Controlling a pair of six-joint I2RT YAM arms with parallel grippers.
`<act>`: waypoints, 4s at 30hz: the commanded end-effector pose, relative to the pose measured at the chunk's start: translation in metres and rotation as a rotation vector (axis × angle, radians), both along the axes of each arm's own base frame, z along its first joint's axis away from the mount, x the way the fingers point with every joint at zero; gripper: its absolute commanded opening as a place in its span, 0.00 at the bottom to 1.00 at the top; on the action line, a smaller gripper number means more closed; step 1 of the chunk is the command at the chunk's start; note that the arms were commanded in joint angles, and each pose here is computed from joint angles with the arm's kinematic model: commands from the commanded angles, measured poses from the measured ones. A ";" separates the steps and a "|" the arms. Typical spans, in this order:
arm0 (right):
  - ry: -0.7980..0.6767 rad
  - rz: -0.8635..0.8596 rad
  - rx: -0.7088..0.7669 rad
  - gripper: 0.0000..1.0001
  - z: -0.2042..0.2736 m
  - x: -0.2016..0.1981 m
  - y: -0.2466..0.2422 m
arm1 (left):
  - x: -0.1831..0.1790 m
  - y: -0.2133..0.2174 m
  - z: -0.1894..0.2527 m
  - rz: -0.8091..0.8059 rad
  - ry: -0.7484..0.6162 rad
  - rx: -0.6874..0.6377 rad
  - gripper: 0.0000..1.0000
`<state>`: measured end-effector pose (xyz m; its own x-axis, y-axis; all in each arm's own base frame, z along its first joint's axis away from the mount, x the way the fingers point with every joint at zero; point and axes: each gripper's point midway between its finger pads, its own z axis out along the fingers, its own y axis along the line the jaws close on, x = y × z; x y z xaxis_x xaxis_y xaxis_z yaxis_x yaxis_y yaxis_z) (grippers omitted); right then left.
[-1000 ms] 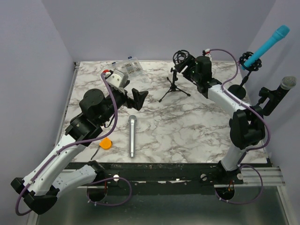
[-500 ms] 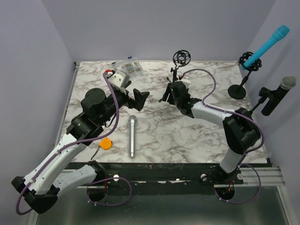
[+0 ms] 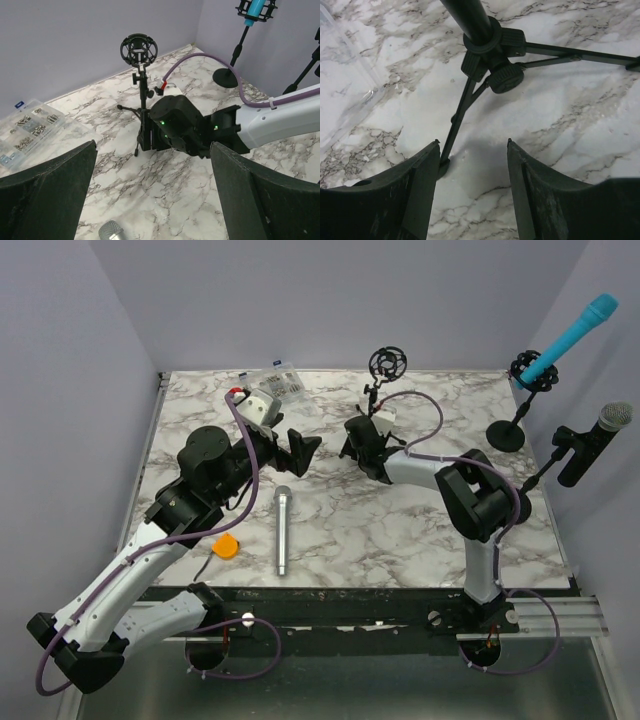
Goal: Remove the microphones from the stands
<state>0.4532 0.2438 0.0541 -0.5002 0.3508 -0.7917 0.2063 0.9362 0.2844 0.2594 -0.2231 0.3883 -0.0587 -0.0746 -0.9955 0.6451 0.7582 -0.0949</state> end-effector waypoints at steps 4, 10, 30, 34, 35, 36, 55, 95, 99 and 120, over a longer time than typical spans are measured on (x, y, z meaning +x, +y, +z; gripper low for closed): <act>-0.093 -0.060 -0.038 0.56 -0.002 0.046 0.001 | -0.001 0.001 0.005 -0.008 -0.010 -0.005 0.94; -0.110 -0.042 -0.049 0.56 -0.008 0.082 -0.003 | -0.002 0.001 0.006 -0.007 -0.013 -0.005 0.94; -0.048 0.035 -0.108 0.76 0.011 0.125 -0.003 | -0.001 0.000 0.004 -0.009 -0.008 0.002 0.94; -0.005 0.021 -0.117 0.84 0.031 0.089 -0.023 | -0.004 -0.001 0.006 -0.020 -0.010 -0.008 0.95; 0.003 0.016 -0.118 0.85 0.036 0.080 -0.027 | -0.004 -0.001 0.007 -0.022 -0.011 -0.010 0.95; 0.006 0.017 -0.113 0.89 0.042 0.068 -0.032 | -0.004 0.000 0.007 -0.021 -0.011 -0.011 0.95; -0.077 -0.744 -0.461 0.90 0.084 -0.135 -0.254 | -0.011 0.002 0.013 -0.031 -0.026 -0.042 0.95; -0.340 -0.753 -0.289 0.88 0.356 0.005 -0.354 | -0.002 -0.010 -0.002 -0.057 0.028 -0.013 0.95; -0.318 -0.786 -0.291 0.88 0.347 0.010 -0.379 | -0.002 -0.014 -0.005 -0.072 0.042 -0.014 0.94; -0.313 -0.756 -0.302 0.87 0.333 0.070 -0.429 | 0.009 -0.026 -0.029 -0.081 0.069 0.022 0.95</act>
